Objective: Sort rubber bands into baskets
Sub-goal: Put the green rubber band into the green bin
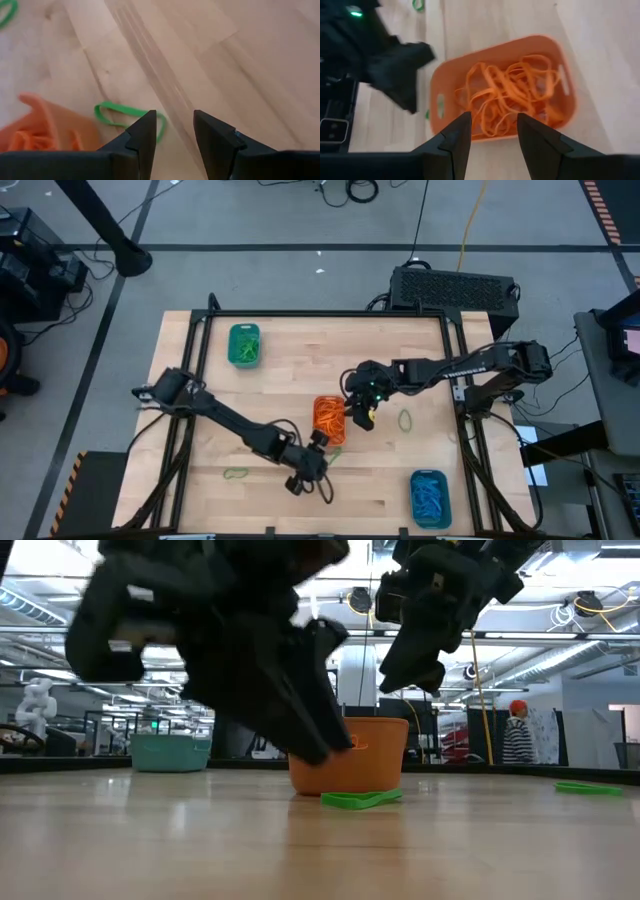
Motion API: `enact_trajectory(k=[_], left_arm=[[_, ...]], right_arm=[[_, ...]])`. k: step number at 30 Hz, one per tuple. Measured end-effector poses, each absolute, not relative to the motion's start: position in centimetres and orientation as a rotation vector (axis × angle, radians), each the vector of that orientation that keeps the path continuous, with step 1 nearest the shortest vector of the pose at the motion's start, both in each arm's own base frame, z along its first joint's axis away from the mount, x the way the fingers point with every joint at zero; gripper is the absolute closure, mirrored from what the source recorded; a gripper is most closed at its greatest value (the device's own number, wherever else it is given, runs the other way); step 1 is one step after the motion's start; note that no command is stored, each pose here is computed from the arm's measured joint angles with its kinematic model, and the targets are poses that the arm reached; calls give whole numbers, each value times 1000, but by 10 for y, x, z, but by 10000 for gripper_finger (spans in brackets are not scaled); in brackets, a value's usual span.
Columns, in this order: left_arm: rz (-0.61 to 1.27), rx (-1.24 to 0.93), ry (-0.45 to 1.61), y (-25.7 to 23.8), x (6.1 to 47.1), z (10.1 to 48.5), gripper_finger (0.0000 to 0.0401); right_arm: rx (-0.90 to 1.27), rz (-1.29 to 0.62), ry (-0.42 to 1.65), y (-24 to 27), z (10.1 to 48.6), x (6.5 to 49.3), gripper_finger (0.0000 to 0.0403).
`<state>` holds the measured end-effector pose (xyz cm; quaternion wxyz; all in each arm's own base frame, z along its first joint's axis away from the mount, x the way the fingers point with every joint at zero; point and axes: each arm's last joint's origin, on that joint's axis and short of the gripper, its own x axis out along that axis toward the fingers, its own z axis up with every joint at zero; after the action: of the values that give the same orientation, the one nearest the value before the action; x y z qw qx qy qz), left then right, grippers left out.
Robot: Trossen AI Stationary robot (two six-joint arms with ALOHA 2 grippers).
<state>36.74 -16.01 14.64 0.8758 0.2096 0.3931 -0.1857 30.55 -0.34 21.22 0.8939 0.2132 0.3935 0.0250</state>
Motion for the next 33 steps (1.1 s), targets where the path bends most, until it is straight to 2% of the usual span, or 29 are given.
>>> enact_trajectory(k=[10,15,19,24,29,33], left_arm=[[-348,421,883,-144,379,123,263],[-422,363,891,-135,382,123,267],[-444,340,904,-133,382,122,304],[-449,342,907,-135,381,123,385],[-421,424,860,-148,379,134,396],[-380,524,827,-161,377,164,398]], right_arm=[[418,74,813,1,214,305,252],[410,77,811,1,214,305,252],[408,77,810,1,214,305,252],[408,77,810,1,214,305,252],[408,77,810,1,214,305,252],[409,76,816,1,213,305,252]])
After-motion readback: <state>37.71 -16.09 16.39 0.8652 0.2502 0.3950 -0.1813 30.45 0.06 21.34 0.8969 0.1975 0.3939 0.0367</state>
